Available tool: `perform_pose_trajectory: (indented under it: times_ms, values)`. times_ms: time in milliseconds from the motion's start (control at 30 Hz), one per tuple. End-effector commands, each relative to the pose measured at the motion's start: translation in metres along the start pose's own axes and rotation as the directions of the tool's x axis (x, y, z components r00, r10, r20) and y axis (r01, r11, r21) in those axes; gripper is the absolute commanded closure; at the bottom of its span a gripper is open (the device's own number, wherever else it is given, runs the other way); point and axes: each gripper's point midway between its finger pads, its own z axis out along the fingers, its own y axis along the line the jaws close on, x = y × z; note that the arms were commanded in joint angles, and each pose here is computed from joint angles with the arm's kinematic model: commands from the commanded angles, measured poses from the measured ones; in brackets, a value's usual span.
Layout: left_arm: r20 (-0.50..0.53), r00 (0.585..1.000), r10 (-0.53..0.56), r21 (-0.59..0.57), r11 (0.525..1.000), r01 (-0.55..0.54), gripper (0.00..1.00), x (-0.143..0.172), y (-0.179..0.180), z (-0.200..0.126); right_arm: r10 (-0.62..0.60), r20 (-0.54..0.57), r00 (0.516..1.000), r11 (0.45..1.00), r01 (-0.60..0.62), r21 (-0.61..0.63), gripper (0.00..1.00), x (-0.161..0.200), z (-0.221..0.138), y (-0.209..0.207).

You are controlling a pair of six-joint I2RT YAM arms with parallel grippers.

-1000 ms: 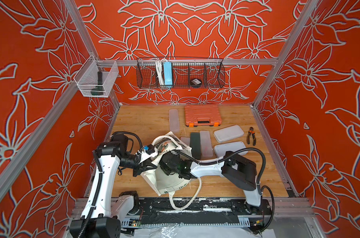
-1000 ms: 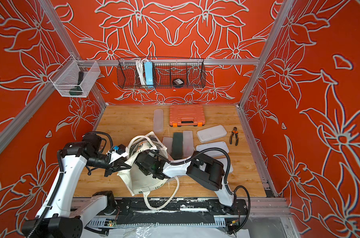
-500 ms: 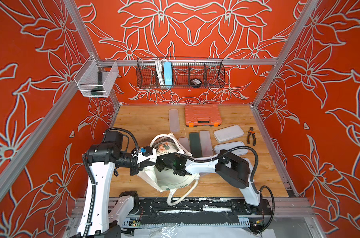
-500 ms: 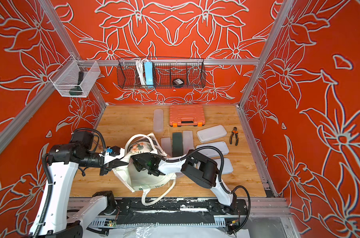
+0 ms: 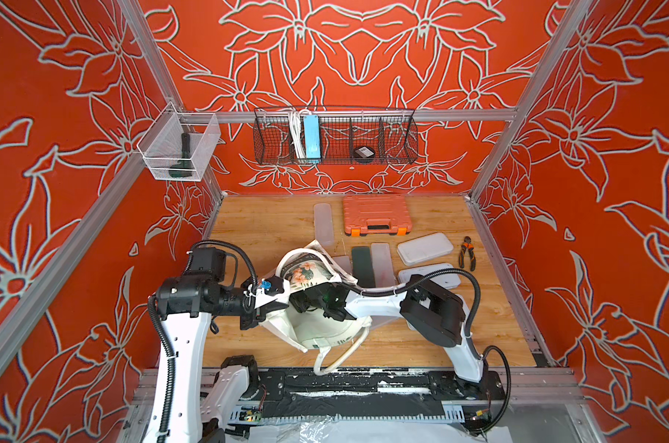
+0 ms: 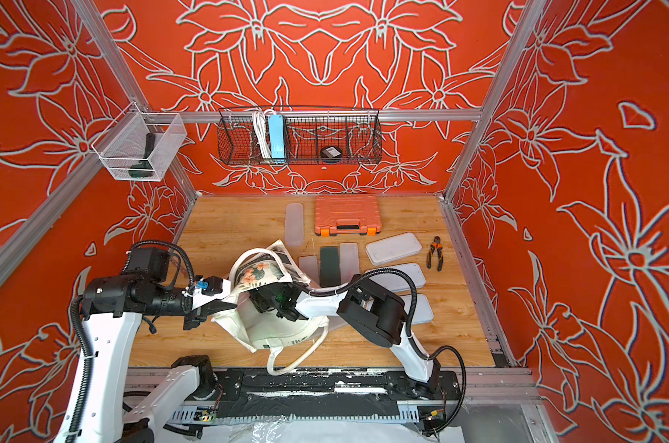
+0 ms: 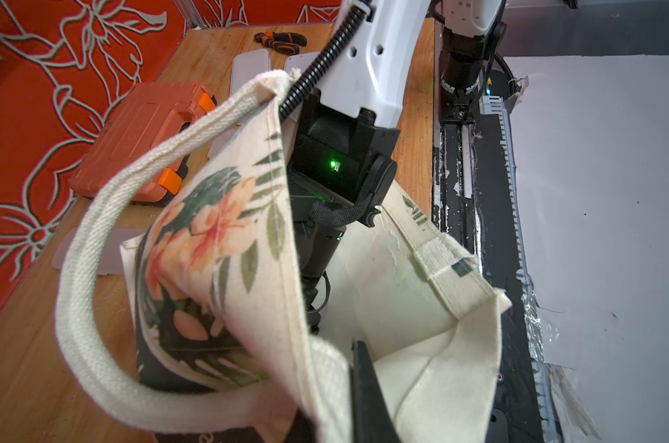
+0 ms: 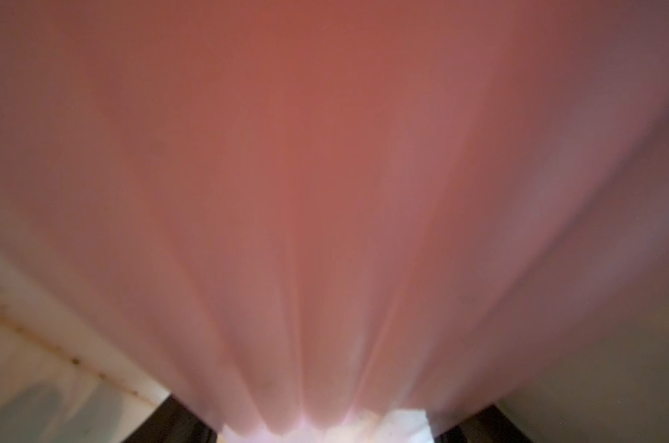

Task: Take out the pencil case from the canvas bag
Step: Pick up the pencil case from the canvas bag.

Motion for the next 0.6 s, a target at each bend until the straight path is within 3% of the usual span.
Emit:
perform_pose_trajectory:
  times_ms: [0, 167, 567]
  values:
    - [0.115, 0.992, -0.042, 0.064, 0.997, 0.035, 1.00, -0.014, -0.029, 0.003, -0.265, 0.050, 0.963, 0.961, 0.259, 0.101, 0.49, -0.029, -0.002, -0.013]
    - [0.025, 0.997, -0.073, 0.016, 0.997, 0.073, 1.00, 0.024, -0.014, 0.023, -0.473, 0.026, 0.881, 0.880, 0.473, -0.039, 0.49, -0.009, -0.027, 0.044]
    - [-0.017, 0.987, -0.158, -0.069, 0.985, 0.156, 1.00, 0.046, 0.008, 0.034, -0.616, 0.038, 0.787, 0.776, 0.615, -0.143, 0.54, 0.002, -0.072, 0.065]
